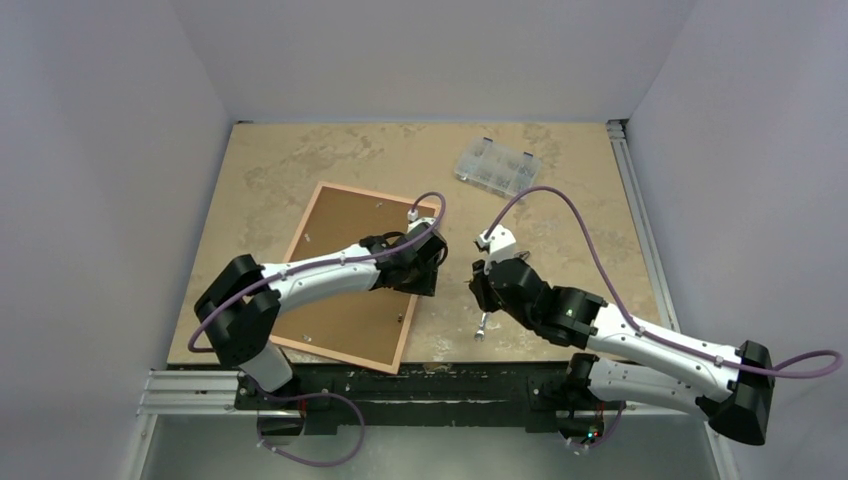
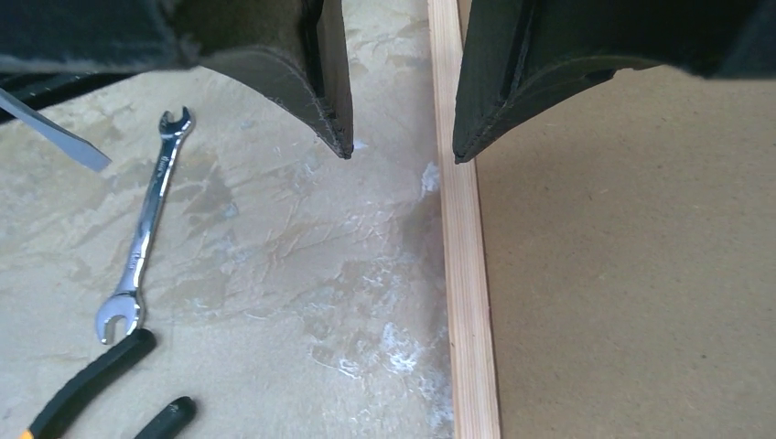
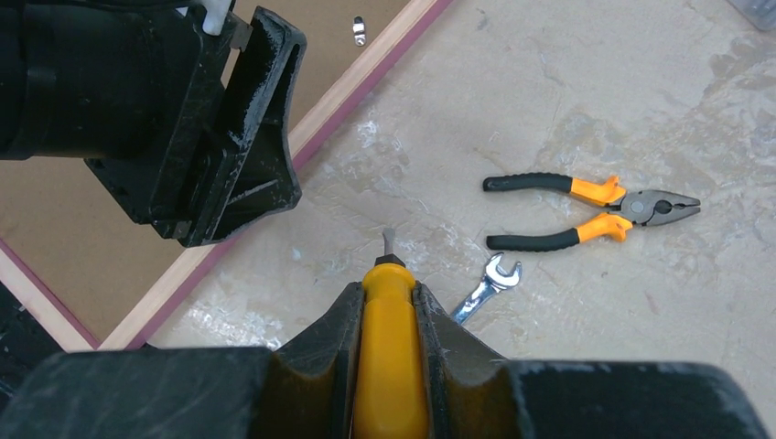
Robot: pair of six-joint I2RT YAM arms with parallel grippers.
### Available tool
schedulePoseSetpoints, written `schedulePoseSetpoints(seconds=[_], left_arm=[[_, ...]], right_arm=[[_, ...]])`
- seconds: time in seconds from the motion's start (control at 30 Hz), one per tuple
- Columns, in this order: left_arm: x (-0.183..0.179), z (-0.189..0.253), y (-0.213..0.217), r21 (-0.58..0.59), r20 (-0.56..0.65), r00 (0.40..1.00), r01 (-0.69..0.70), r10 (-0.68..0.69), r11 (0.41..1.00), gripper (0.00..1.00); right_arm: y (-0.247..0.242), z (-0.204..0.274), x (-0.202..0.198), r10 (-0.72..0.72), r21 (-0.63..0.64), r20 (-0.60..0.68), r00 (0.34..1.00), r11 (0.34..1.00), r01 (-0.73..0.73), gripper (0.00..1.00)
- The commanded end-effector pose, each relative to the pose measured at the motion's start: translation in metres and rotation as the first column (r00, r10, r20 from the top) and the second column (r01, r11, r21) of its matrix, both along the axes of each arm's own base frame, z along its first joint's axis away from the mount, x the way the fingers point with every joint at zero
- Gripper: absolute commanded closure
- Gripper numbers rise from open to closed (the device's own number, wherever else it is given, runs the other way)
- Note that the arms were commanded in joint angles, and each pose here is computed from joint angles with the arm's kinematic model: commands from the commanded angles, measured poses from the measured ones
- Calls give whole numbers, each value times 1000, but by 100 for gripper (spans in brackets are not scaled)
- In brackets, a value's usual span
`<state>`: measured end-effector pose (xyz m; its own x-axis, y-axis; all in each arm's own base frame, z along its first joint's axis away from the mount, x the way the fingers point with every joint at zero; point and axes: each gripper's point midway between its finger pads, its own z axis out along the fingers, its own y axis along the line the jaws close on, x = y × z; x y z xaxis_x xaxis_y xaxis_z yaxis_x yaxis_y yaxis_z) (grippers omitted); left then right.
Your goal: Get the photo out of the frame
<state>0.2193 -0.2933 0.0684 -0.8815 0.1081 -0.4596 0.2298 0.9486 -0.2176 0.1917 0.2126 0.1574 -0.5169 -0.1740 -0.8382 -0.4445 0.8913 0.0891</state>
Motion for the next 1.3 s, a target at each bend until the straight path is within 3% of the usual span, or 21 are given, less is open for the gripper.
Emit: schedulePoseSetpoints(seconds=[0.0, 0.13, 0.27, 0.43, 0.87, 1.27], left_arm=[[15, 3, 5, 80, 70, 998, -3, -3, 997, 57], [20, -6, 4, 115, 67, 998, -5, -3, 993, 59], [26, -11, 7, 153, 85, 996, -17, 4, 988, 62], [37, -19, 7, 214, 93, 996, -17, -3, 977, 66], [92, -9, 18, 209, 118, 991, -82, 58, 974, 92], [145, 9, 34, 206, 153, 984, -121, 91, 971, 94]], right_arm=[[-10, 8, 7, -72, 31, 28, 997, 997, 71, 100], [-25, 16, 11, -176, 78, 44, 983, 982, 172, 100], [-31, 24, 9, -200, 140, 55, 978, 972, 191, 100], [-38, 28, 9, -225, 129, 59, 972, 968, 216, 100], [-32, 34, 11, -229, 129, 40, 973, 967, 222, 100], [-22, 31, 15, -217, 113, 28, 976, 971, 213, 100]])
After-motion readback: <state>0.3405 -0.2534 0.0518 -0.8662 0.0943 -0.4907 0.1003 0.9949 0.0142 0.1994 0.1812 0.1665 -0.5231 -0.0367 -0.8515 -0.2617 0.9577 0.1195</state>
